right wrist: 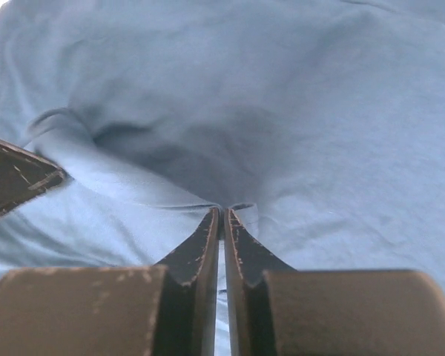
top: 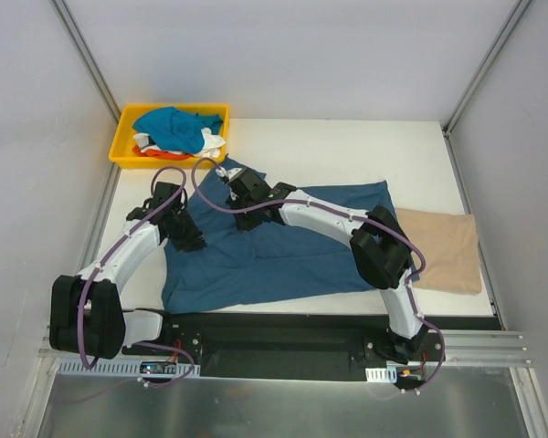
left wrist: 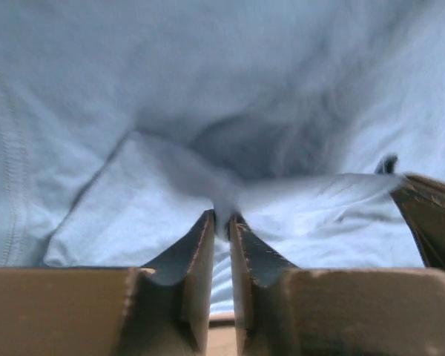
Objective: Fold and stack the t-shirts
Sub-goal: Fold the tshirt
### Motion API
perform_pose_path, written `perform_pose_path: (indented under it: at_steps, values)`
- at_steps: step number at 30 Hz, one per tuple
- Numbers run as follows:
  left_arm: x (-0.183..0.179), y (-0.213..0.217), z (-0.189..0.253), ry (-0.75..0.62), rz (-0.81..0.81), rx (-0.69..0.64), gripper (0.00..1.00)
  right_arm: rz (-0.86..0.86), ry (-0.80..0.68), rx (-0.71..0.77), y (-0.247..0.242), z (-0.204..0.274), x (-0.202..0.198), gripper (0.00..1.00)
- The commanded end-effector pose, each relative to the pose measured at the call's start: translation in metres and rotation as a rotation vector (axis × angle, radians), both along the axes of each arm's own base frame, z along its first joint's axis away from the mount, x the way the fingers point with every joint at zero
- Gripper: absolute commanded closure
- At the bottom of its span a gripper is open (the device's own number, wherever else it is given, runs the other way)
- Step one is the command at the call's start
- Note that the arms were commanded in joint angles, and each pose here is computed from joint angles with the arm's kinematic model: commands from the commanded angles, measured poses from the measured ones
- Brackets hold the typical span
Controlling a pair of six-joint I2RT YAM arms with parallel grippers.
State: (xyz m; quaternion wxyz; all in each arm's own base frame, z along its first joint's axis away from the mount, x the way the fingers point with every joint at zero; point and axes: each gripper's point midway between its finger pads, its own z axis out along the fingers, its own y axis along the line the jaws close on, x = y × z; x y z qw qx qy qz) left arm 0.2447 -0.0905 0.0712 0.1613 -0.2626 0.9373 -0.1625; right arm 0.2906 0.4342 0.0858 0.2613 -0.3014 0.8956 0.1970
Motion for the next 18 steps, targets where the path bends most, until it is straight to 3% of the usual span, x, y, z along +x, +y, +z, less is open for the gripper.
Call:
perform_pose_path:
  at_steps: [1,2,4,5,7,9,18]
  values:
    - [0.02,0.021,0.0,0.007,0.086,0.12,0.65,-0.094,-0.063,-0.037,-0.002,0.006,0.024,0.87]
    - [0.023,0.021,0.002,0.004,0.09,0.121,0.57,-0.113,-0.08,-0.036,0.0,0.012,0.032,0.85]
    - [0.034,0.017,0.01,-0.014,0.083,0.099,0.45,-0.132,-0.065,-0.061,-0.003,0.009,0.035,0.64]
    - [0.036,0.016,0.013,-0.023,0.082,0.096,0.26,-0.148,-0.07,-0.057,-0.003,0.012,0.038,0.59]
    - [0.04,0.016,0.021,-0.052,0.084,0.093,0.01,-0.15,-0.079,-0.037,-0.003,0.023,0.038,0.35]
    - [0.037,0.017,0.023,-0.061,0.086,0.092,0.01,-0.148,-0.09,-0.04,-0.009,0.024,0.037,0.03]
    - [0.007,-0.016,0.017,-0.054,-0.01,-0.1,0.01,-0.171,-0.054,-0.019,-0.039,0.03,0.01,0.03]
